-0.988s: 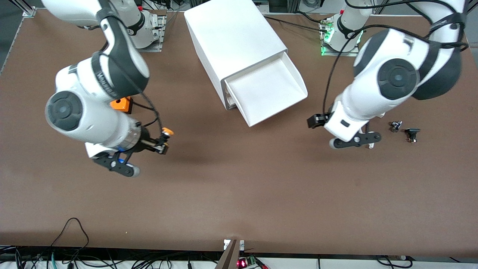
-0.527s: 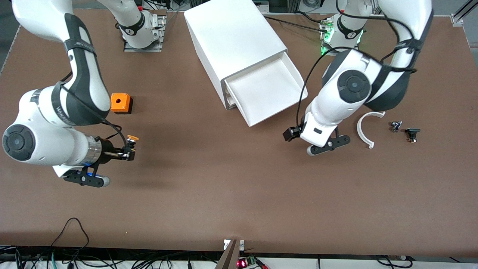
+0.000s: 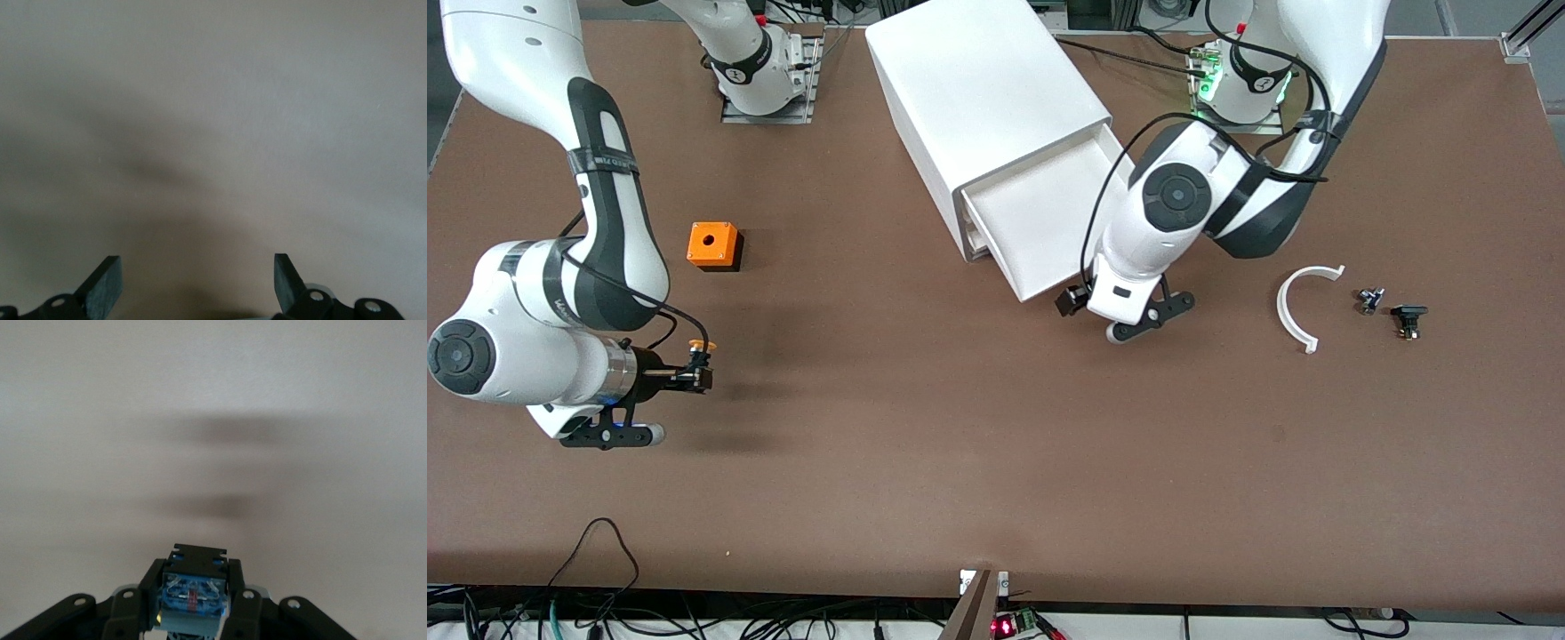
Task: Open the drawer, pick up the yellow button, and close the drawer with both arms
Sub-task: 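Push the drawer shut with the left gripper while the right gripper carries the button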
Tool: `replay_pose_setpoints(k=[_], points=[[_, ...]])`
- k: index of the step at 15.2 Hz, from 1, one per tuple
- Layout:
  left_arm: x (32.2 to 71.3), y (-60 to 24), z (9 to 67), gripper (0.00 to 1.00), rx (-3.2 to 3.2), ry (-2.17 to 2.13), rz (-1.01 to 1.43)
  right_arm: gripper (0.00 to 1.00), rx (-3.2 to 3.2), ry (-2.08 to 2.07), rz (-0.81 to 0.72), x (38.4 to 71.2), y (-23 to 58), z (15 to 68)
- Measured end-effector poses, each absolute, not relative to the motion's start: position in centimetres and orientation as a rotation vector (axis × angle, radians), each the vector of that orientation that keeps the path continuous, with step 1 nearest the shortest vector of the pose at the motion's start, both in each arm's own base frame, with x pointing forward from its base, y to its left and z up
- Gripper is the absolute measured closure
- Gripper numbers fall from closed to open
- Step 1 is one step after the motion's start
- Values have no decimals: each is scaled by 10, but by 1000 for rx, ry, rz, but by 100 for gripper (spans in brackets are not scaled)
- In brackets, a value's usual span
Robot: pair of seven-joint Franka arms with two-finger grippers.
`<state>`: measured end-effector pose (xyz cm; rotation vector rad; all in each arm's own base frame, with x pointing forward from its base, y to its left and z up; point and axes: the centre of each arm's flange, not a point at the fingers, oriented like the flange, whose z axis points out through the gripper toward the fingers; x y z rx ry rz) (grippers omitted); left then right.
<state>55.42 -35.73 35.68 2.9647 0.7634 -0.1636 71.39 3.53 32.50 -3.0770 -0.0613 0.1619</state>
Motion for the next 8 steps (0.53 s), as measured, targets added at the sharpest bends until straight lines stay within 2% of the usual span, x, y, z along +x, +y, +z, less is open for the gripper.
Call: replay_pose_setpoints(k=[8], points=[[498, -399, 356, 0, 3021, 745, -267, 58, -3118, -174, 15, 683, -22, 235]])
